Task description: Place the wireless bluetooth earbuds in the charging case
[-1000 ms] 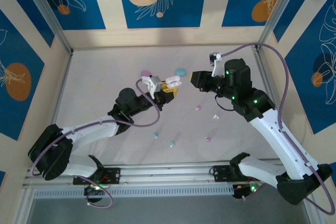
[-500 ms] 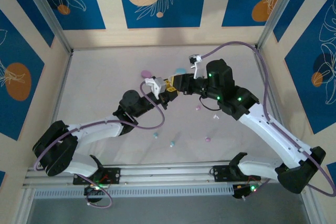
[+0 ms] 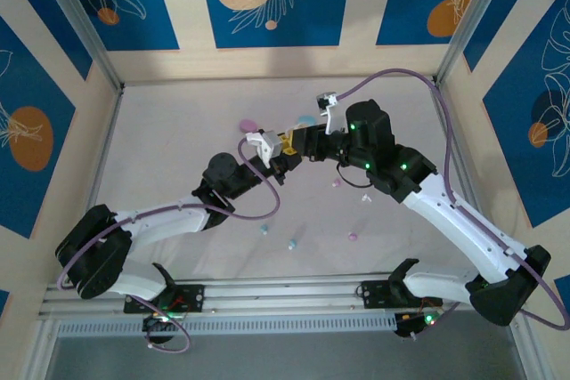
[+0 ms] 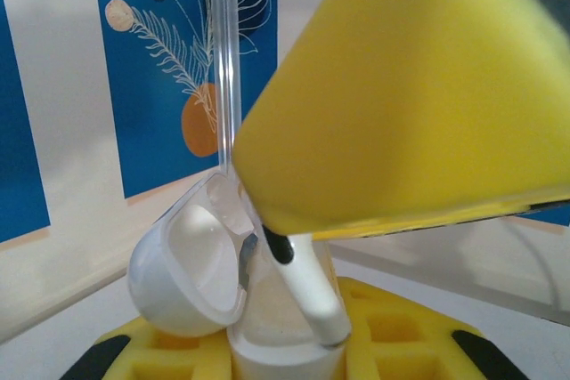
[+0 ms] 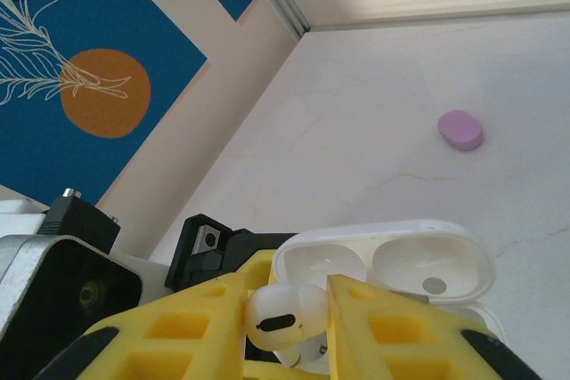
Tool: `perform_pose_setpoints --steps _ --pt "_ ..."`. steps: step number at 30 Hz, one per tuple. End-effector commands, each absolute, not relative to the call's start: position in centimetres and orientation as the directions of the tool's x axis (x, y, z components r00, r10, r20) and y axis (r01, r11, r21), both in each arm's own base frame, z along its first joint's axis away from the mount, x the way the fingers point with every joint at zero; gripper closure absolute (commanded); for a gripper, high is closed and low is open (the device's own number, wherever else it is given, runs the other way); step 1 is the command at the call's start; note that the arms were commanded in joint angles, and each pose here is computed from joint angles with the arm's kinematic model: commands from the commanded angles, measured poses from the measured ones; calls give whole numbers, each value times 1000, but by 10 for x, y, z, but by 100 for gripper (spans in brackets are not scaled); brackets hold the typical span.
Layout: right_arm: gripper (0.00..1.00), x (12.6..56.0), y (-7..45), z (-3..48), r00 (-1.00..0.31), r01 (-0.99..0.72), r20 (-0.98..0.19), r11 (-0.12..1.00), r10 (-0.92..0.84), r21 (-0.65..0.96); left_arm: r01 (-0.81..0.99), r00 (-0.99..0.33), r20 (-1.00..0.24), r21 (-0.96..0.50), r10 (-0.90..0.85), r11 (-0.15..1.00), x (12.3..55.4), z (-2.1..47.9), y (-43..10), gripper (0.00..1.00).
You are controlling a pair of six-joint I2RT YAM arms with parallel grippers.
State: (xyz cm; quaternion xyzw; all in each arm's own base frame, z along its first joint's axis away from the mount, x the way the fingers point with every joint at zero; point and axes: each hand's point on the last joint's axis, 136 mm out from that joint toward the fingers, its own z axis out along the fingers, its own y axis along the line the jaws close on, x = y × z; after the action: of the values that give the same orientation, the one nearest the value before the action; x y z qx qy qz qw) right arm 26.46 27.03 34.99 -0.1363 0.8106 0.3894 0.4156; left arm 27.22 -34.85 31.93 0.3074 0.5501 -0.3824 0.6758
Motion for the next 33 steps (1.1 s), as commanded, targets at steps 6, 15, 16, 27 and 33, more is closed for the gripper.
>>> perform_pose_setpoints --steps 6,15,16,27,33 --pt "72 267 266 346 -611 -527 -786 693 93 492 877 178 -949 33 -261 480 259 355 -351 86" --pt "72 271 271 364 -581 -547 -804 671 126 500 883 174 -951 35 -256 469 257 355 -353 86" --pt "72 272 271 362 -581 -546 -805 677 120 494 882 175 -950 34 -259 471 257 356 -352 86" --pt "71 262 272 335 -623 -560 -782 697 2 448 865 192 -936 19 -297 501 259 364 -345 86" --pt "69 256 271 328 -631 -579 -774 699 -57 420 852 206 -929 16 -307 523 261 368 -341 86"
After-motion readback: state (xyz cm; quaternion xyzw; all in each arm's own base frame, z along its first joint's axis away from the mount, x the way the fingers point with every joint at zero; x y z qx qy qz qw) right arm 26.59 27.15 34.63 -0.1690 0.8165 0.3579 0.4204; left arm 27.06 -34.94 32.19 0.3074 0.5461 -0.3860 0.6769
